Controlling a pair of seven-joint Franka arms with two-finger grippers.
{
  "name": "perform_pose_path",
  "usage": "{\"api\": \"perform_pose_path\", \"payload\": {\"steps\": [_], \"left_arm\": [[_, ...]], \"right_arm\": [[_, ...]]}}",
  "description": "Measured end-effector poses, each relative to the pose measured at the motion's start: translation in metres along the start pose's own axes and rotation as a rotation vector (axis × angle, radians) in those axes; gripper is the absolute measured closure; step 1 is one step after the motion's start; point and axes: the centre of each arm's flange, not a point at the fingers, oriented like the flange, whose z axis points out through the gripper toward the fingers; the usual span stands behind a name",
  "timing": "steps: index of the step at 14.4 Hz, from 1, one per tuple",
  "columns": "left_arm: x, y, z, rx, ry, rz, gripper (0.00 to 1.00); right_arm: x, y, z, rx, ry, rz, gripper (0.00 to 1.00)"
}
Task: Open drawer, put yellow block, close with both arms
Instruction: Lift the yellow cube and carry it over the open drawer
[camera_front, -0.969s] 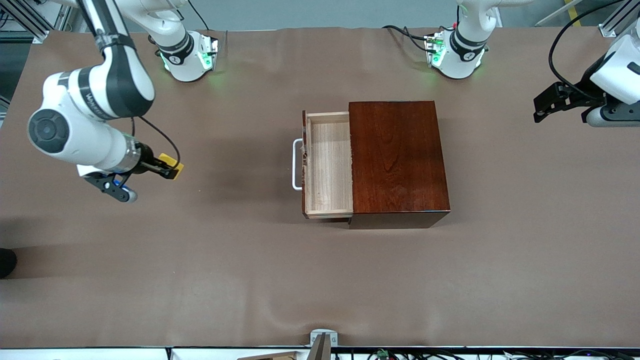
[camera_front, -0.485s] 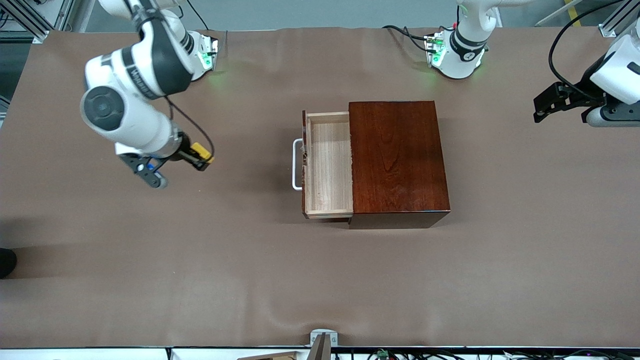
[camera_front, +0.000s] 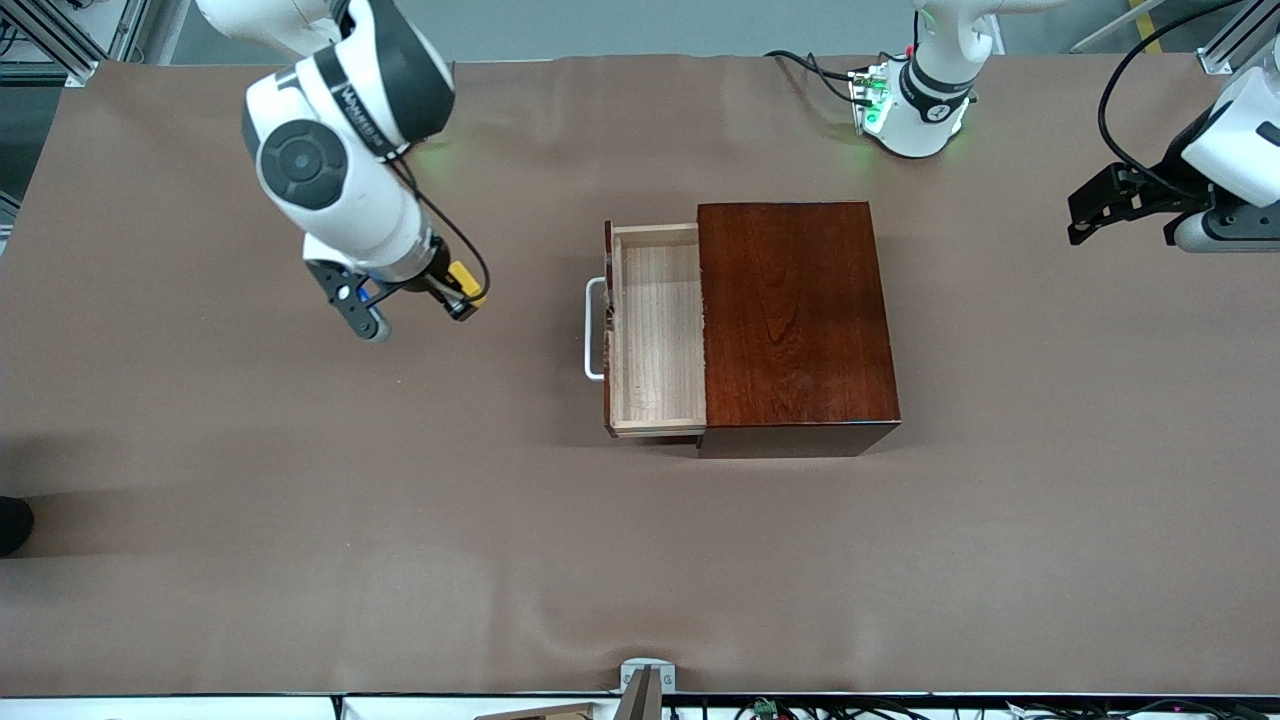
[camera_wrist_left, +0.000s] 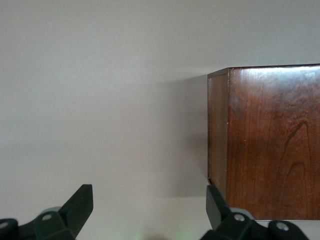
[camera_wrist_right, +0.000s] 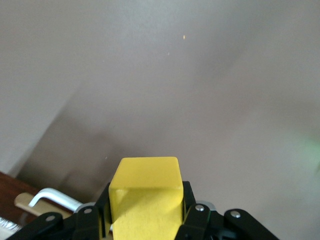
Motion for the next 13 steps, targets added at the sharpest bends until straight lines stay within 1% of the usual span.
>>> {"api": "perform_pose_path", "payload": {"steps": [4, 7, 10, 13], "left_arm": [[-0.002, 0.002, -0.004, 0.000, 0.008, 0.003, 0.00], [-0.002, 0.002, -0.004, 0.000, 0.009, 0.003, 0.00], [-0.002, 0.002, -0.004, 0.001, 0.008, 0.004, 0.00], [-0.002, 0.004, -0.003, 0.001, 0.007, 0.006, 0.00]], "right_arm": [[-0.043, -0.014, -0.001, 0.014, -0.010, 0.085, 0.44], [-0.065, -0.028, 0.000, 0.037, -0.015, 0.156, 0.44], [-0.083, -0.043, 0.003, 0.064, -0.061, 0.221, 0.44], [-0.104, -0.057, 0.020, 0.090, -0.077, 0.290, 0.44]]}}
